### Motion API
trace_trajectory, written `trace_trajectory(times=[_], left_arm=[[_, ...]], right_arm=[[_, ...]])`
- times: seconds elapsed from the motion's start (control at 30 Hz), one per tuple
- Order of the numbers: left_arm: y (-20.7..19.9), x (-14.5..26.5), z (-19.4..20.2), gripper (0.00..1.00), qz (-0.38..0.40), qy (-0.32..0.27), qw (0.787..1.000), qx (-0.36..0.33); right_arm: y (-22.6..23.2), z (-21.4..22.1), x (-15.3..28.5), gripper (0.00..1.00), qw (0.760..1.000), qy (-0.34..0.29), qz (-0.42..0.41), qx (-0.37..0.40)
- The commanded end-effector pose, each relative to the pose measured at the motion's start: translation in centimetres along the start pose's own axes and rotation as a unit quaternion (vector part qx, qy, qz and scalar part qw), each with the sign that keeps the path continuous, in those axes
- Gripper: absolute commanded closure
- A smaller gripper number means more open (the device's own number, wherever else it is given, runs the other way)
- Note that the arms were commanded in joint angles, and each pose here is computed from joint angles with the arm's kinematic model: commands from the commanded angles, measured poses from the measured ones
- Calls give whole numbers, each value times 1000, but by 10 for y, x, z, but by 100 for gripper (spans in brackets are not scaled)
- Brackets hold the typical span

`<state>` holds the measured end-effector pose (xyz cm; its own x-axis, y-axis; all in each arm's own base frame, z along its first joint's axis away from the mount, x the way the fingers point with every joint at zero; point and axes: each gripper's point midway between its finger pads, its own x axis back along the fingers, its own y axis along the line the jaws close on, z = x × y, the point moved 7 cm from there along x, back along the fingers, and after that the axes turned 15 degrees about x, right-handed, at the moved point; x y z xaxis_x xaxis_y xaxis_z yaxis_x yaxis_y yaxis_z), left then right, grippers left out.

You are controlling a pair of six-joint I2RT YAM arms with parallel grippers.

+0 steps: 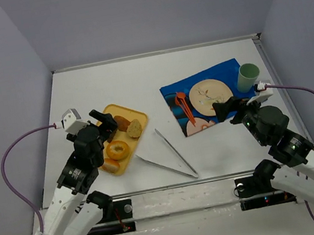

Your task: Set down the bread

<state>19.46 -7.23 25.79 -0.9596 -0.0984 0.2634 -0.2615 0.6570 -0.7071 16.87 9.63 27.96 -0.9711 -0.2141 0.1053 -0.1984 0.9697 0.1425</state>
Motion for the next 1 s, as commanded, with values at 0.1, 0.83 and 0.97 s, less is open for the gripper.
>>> trace_trajectory(times=[0.1,0.83,0.97], left_arm=[[-13,4,-14,1,23,-22,999,18],[-7,-5,12,1,24,36,999,-3],[-12,-6,16,1,39,50,998,-10]], right_arm=[[10,-7,3,0,997,-20,-62,34],[146,141,8,0,801,407,-352,263],[154,165,20,0,775,449,-355,269]])
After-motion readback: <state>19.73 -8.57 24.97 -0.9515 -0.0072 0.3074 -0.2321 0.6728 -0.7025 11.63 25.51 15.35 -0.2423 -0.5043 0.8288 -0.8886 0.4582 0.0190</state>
